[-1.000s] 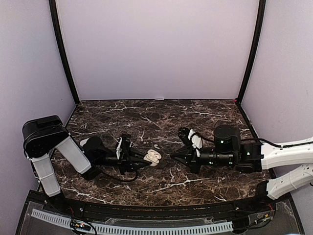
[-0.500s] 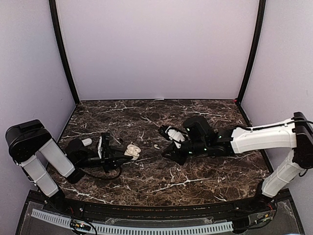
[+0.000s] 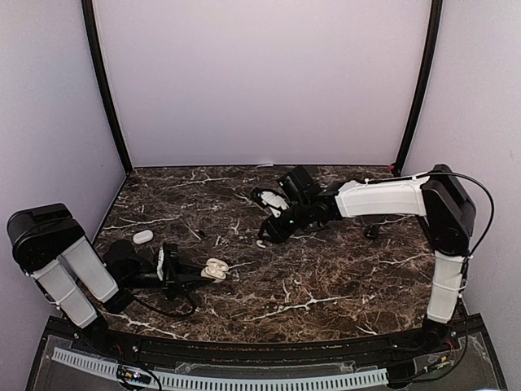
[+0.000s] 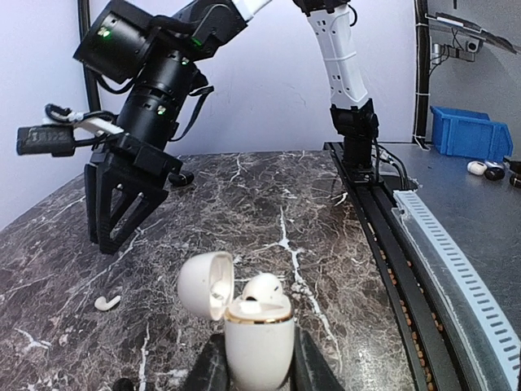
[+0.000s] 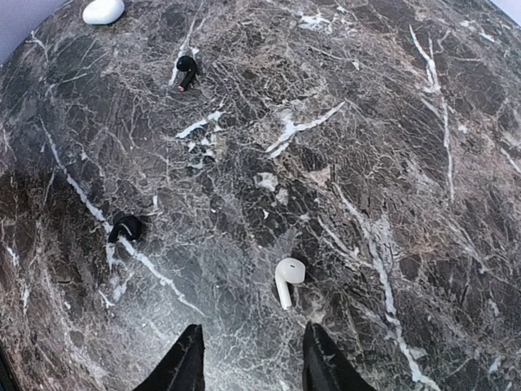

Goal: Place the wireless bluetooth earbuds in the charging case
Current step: Pick up the left earbud from the center of the board.

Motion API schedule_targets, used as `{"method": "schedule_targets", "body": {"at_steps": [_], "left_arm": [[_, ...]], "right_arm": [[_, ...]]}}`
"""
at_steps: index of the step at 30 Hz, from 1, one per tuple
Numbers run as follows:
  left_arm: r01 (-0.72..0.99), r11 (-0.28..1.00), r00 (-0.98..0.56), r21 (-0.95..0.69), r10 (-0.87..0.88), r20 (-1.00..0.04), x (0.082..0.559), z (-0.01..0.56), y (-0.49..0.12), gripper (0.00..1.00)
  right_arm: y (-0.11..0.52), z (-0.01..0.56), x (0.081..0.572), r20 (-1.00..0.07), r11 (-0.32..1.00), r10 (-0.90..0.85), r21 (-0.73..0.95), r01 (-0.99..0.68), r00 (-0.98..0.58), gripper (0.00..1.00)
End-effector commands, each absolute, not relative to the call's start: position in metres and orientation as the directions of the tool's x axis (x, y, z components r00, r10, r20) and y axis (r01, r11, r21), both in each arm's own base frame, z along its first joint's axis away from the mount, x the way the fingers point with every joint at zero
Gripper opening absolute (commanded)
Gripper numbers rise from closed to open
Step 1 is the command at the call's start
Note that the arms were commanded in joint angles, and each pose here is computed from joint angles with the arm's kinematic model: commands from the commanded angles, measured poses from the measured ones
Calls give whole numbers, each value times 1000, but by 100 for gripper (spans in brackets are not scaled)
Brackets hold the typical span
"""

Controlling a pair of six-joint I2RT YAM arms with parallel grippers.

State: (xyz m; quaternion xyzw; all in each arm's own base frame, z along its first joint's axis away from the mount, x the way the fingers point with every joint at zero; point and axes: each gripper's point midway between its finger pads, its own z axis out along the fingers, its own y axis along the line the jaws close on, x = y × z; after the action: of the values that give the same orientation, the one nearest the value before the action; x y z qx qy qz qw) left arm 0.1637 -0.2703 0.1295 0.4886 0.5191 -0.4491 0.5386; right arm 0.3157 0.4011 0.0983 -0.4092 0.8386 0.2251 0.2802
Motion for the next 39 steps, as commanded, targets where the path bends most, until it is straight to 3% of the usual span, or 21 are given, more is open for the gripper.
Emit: {"method": "schedule_targets", "body": {"at_steps": [1,7,13,26,39], "left_arm": [[946,127,311,299,-91,-946,157,170,-267,0],[925,244,315,291,-64,-947,174,171,-261,0],[916,276,318,291,-61,-946,179,173,-259,0],[917,275,318,288,-69,-946,178,176,-258,0],[922,260,316,286,-78,-946,175,177,-259,0]], "right_arm": [[409,86,323,-620,575,-586,137,-807,-523,42],[414,69,339,-589,615,-593,108,-781,-549,40],[421,62,339,-570,614,-611,96,-783,-549,40],[423,35,349,-504,670,-635,20,-742,-586,35],[423,25,338,-439,655,-662,56,-754,-608,28]]}}
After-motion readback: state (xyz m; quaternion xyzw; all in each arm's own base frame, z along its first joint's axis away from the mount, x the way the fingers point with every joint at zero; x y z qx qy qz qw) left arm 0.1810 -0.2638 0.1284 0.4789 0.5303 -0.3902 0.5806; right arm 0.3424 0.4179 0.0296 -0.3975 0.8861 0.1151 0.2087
